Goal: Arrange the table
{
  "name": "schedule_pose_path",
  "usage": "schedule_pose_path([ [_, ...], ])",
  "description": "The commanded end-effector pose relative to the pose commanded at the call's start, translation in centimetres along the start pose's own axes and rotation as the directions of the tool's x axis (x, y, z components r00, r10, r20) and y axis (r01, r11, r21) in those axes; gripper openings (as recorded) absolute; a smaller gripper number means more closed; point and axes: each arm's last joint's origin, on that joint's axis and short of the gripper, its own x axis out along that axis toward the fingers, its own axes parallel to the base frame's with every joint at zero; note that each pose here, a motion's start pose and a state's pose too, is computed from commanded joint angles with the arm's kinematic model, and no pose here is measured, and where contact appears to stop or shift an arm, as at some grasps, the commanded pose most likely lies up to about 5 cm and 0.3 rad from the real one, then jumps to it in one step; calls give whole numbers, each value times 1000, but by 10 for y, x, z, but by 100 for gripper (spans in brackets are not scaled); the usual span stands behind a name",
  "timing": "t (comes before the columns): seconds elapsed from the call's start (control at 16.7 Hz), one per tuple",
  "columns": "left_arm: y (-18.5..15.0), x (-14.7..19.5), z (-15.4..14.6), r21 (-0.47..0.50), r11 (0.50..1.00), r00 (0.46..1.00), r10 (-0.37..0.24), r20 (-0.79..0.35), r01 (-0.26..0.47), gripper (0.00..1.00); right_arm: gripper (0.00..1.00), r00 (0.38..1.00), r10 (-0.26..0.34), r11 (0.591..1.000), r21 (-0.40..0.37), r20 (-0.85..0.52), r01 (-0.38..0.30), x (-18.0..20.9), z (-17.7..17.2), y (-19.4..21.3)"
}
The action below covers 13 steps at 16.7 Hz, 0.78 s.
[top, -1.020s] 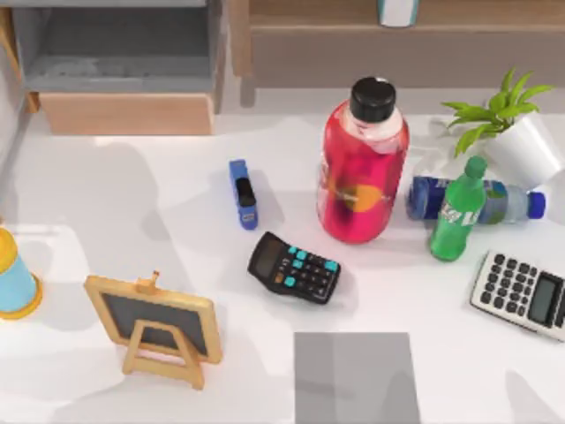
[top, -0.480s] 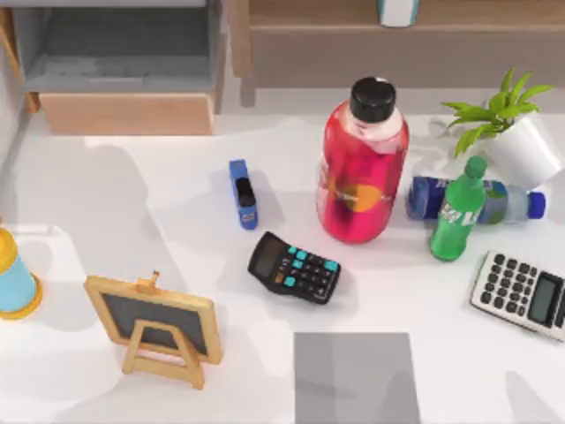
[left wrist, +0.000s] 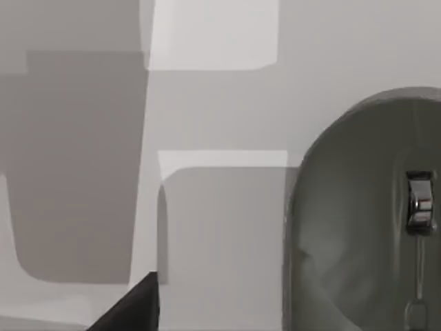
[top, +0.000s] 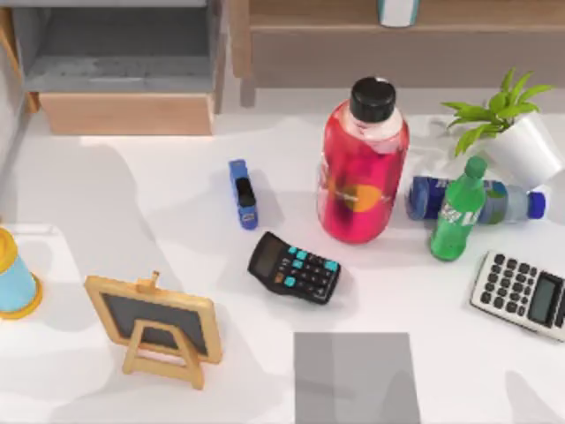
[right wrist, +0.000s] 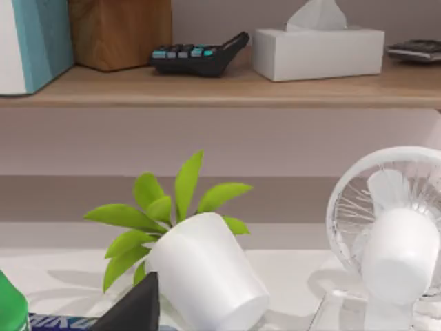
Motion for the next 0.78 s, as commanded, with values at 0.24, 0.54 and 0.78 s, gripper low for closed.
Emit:
schedule_pose_path([
  [0.24, 0, 0, 0, 0, 1000, 1000, 0, 0, 0, 92, 100, 1000, 0, 1000, 0, 0, 0, 0, 0, 0],
  [0.54, 0, 0, 0, 0, 1000, 1000, 0, 0, 0, 55, 100, 1000, 0, 1000, 0, 0, 0, 0, 0, 0],
  [0.78, 0, 0, 0, 0, 1000, 1000, 0, 0, 0, 25, 100, 1000, 0, 1000, 0, 0, 0, 0, 0, 0],
])
